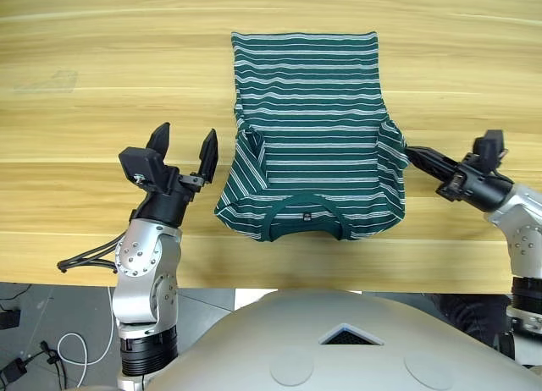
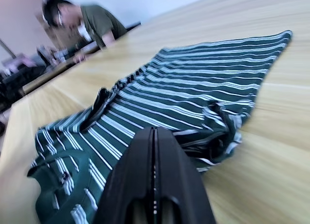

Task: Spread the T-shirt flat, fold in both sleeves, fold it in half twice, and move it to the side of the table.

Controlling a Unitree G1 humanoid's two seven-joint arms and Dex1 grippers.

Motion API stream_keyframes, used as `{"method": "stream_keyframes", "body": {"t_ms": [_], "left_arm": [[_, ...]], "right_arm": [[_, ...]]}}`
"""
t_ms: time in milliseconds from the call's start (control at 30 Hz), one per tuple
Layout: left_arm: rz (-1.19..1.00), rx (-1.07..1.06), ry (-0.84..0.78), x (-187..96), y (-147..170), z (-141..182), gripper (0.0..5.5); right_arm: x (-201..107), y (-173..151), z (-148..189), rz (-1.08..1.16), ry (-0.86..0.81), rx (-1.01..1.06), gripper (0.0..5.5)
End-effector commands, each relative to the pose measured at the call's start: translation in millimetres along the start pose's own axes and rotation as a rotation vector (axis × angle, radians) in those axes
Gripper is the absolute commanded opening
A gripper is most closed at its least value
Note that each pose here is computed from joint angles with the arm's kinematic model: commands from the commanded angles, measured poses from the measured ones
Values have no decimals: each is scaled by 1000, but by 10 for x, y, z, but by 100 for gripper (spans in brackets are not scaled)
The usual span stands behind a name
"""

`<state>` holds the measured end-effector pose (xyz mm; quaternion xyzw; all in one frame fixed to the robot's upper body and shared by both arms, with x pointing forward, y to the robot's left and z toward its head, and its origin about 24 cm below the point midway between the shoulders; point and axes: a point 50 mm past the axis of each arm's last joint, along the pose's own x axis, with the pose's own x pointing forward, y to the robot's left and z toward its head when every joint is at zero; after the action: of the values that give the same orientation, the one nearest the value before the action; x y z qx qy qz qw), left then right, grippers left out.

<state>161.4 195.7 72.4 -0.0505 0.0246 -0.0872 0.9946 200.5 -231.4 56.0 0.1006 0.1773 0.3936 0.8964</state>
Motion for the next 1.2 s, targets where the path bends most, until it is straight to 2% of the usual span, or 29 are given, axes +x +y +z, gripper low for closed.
{"method": "stream_keyframes", "body": {"t_ms": [33, 300, 533, 700, 933, 1067, 1133, 1200], "left_arm": [[-9, 2, 9, 14, -28, -23, 416], [-14, -5, 14, 42, -45, -55, 416], [-25, -18, 15, 18, -78, -50, 416], [-44, -19, 16, 31, -115, -49, 416], [-65, -14, 16, 54, -139, -53, 416], [-64, -10, 13, 59, -128, -48, 416], [-75, 15, -5, 67, -99, 9, 416], [-93, 84, -41, 49, 16, 149, 416]], "right_arm": [[244, 265, -4, 9, 23, -121, 2], [404, 446, -90, 67, 20, -129, 2], [489, 511, -278, -35, 148, -276, 2], [470, 476, -376, -52, 188, -235, 2], [390, 620, -234, 209, 60, 58, 118], [233, 749, -149, 433, -25, 239, 190], [182, 710, -116, 444, -47, 251, 230], [158, 512, -59, 299, -63, 113, 244]]}}
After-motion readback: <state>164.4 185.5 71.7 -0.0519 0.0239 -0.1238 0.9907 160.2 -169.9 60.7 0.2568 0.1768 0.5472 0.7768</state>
